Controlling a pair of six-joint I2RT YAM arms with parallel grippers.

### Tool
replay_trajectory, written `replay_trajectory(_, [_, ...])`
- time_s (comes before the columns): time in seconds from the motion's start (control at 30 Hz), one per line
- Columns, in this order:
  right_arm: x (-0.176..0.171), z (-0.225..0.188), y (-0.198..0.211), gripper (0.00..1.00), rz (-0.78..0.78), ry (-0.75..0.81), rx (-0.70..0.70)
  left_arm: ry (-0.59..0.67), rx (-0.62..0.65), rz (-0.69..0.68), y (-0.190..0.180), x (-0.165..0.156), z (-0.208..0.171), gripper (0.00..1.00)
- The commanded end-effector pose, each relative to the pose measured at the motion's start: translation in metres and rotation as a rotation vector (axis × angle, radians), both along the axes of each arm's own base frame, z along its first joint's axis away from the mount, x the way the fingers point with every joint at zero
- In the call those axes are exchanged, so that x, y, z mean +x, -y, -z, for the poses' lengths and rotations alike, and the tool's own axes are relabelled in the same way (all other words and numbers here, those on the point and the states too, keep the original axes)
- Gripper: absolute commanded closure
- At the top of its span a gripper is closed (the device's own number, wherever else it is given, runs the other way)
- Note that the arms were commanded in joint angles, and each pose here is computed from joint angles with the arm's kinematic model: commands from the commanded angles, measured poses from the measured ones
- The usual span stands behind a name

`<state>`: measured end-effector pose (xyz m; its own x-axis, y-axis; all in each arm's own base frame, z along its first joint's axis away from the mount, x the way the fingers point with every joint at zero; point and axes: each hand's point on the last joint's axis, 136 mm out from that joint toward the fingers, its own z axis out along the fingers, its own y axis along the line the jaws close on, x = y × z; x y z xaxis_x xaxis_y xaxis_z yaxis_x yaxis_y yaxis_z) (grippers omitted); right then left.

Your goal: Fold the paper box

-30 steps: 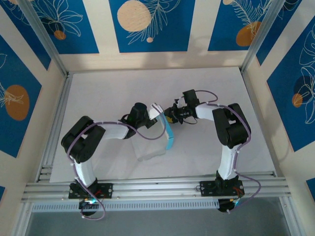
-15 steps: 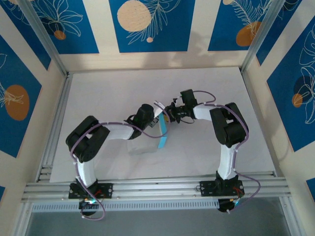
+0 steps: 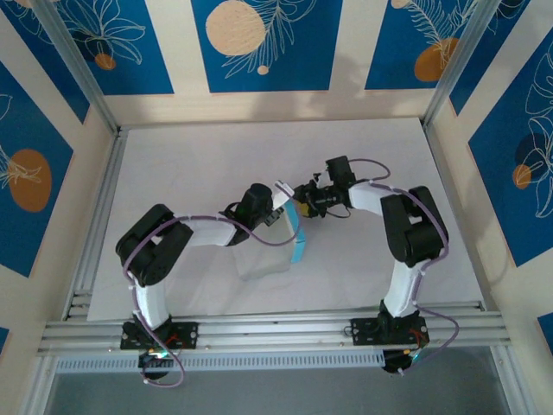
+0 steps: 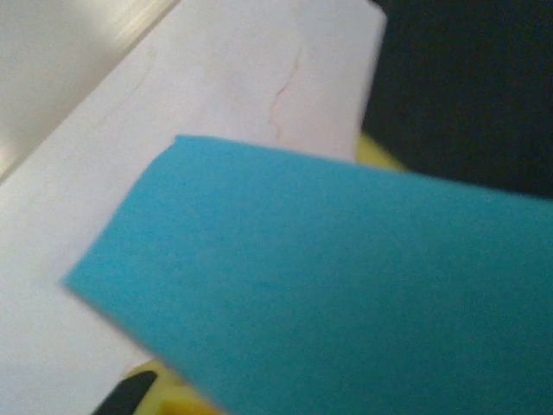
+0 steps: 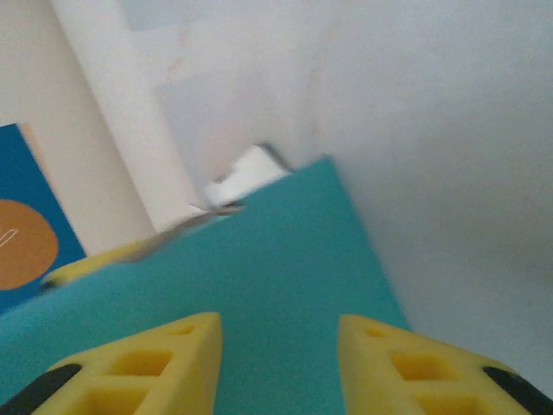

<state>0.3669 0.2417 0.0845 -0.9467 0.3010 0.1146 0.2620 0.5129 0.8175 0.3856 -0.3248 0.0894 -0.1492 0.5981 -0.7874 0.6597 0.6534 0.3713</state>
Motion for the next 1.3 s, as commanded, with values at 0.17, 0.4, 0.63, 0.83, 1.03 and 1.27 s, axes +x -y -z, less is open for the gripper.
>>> replay_trajectory(0.17, [-0.007, -0.068, 0.032, 0.53, -0.055, 0.166, -0.086, 0.010, -0.021, 0.132, 0.012, -0.017, -0.036, 0.48])
replay_trajectory(0.4, [-0.022, -0.108, 0.052, 0.50, -0.136, 0.332, -0.312, 0.013, -0.088, 0.100, -0.012, -0.019, -0.076, 0.37])
replay_trajectory(0.63, [-0.053, -0.113, 0.031, 0.49, -0.326, 0.399, -0.454, 0.004, -0.259, -0.043, -0.059, -0.018, -0.128, 0.38])
replay_trajectory(0.83, [-0.078, -0.098, 0.010, 0.53, -0.502, 0.421, -0.657, -0.008, -0.332, -0.265, -0.105, -0.030, -0.168, 0.38])
replay_trajectory(1.03, [-0.086, -0.085, 0.004, 0.63, -0.580, 0.419, -0.817, -0.005, -0.396, -0.247, -0.124, -0.065, -0.193, 0.38])
replay_trajectory(1.27, [-0.087, -0.062, 0.006, 0.80, -0.605, 0.366, -0.899, 0.029, -0.403, -0.271, -0.143, -0.081, -0.197, 0.38])
